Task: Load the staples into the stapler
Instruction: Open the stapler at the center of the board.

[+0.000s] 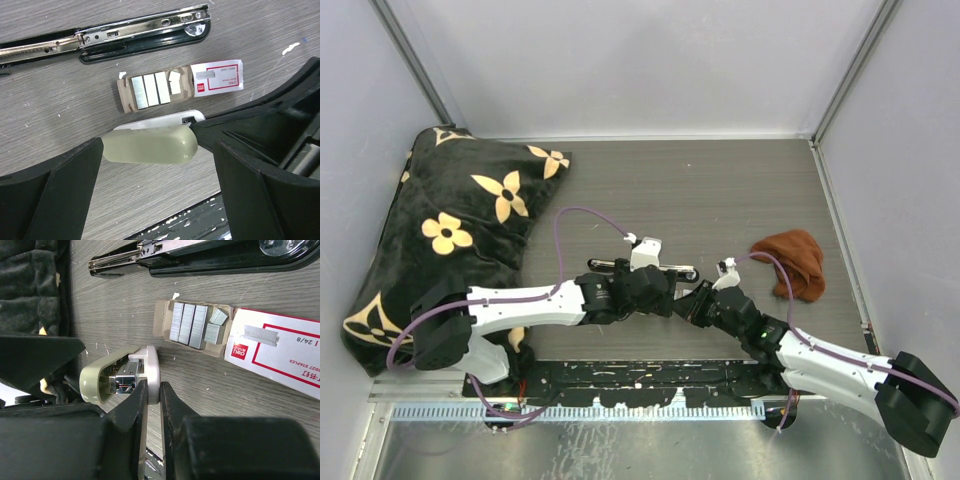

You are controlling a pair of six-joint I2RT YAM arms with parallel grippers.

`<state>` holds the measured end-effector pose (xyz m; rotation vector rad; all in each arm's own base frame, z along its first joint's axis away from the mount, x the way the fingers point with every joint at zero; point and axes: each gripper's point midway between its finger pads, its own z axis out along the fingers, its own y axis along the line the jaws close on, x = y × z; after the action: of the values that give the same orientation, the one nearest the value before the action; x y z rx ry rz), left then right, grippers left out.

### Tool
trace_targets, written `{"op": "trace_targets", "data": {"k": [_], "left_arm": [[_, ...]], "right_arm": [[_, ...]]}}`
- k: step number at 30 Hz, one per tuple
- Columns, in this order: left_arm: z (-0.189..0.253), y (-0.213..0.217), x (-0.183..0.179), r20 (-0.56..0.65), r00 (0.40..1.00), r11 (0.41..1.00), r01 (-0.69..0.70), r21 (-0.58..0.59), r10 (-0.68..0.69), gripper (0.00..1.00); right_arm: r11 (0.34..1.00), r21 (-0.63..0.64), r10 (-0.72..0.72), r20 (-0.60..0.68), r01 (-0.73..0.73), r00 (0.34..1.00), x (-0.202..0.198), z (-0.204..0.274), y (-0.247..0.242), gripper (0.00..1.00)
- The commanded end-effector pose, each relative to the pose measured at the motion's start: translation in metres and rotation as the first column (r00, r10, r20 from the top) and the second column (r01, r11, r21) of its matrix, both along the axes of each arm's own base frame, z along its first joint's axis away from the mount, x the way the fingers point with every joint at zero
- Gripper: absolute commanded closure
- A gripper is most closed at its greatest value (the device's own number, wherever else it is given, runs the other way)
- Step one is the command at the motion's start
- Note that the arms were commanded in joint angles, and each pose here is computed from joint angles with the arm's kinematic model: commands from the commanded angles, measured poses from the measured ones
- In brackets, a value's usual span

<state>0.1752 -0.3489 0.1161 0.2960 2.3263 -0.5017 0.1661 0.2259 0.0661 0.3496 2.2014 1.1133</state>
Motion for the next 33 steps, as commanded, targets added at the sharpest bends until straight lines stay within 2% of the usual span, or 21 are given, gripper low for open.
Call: {"op": "trace_targets", "data": {"k": [1, 11, 25, 33], "left_arm": [[0.008, -0.007, 0.004, 0.009, 1.000, 1.000, -0.019, -0.006, 0.019, 0.06], [-0.011, 0.020, 0.010, 0.028, 0.998, 0.994, -0.067, 0.088, 0.065, 0.04], [-0.020, 0.084, 0.027, -0.017, 0.978, 0.978, -0.208, 0.008, 0.209, 0.02], [-0.040, 0.141, 0.025, -0.021, 0.944, 0.944, -0.327, 0.042, 0.328, 0.01]], "right_arm": [[0.997, 0.078, -0.025, 0.106, 0.016, 0.994, 0.016, 0.040, 0.011, 0.99], [0.996, 0.084, -0.028, 0.102, 0.020, 0.994, 0.014, 0.039, 0.009, 0.99], [0.997, 0.069, -0.032, 0.068, 0.028, 0.997, 0.007, 0.027, 0.001, 0.99], [0.996, 0.077, -0.048, 0.053, 0.044, 0.997, 0.005, 0.025, -0.003, 0.99]]}}
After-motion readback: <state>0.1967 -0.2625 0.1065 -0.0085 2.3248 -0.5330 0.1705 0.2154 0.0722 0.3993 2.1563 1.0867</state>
